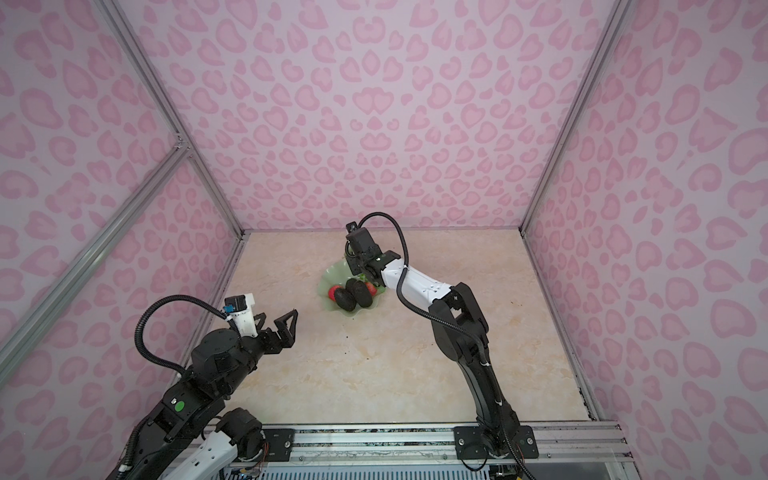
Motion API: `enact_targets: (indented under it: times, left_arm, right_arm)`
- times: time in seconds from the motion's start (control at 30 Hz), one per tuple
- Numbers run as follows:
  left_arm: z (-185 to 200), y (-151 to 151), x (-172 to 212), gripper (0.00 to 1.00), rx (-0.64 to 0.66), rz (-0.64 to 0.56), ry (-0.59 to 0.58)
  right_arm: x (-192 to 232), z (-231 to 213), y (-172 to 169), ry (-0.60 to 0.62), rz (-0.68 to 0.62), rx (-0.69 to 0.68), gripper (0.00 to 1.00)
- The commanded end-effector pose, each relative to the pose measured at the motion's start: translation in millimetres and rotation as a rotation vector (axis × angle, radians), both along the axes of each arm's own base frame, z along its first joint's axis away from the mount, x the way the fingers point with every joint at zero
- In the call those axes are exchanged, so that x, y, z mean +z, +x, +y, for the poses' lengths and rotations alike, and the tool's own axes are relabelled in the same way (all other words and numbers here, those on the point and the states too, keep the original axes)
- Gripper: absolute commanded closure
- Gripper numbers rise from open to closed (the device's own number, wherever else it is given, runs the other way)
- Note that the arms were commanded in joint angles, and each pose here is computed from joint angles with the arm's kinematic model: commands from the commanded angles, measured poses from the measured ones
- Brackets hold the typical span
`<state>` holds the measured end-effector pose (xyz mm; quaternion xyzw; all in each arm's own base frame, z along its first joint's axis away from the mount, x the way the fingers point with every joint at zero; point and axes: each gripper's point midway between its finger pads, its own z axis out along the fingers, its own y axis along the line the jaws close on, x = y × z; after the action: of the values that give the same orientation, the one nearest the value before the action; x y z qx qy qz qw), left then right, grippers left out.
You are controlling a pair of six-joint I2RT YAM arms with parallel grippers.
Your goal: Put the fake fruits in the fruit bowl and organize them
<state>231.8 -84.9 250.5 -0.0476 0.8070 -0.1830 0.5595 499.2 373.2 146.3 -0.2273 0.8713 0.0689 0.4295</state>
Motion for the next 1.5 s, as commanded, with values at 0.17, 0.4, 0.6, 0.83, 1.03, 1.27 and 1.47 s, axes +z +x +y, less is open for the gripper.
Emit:
enact_targets:
  times: [0.17, 0.4, 0.6, 0.83, 1.03, 1.27, 1.47]
  left_arm:
    - [0, 3, 7, 0.02, 0.004, -0.024, -0.007]
    - [0, 4, 7, 0.02, 0.007, -0.026, -0.005]
    - [-1, 8, 11, 0.02, 0.013, -0.043, -0.006]
    - [-9, 36, 16, 0.03, 0.052, -0.094, -0.001]
    - [9, 85, -12, 0.0, 0.262, -0.086, 0.236]
    - [66, 98, -40, 0.03, 0.463, -0.211, 0.268]
    - [114, 105, -81, 0.02, 0.543, -0.174, 0.282]
  right_arm:
    - [-43, 30, -34, -0.128, 0.129, 0.228, 0.45]
    - [-18, 34, -48, -0.089, 0.098, 0.258, 0.22]
    - [66, 17, -51, 0.111, -0.059, 0.196, 0.09]
    - [119, -69, -93, 0.29, -0.227, 0.044, 0.02]
    - [104, -200, -131, 0.146, -0.352, -0.28, 0.02]
    - [73, -349, -161, 0.02, -0.418, -0.658, 0.02]
    - [39, -385, -161, 0.065, -0.5, -0.705, 0.02]
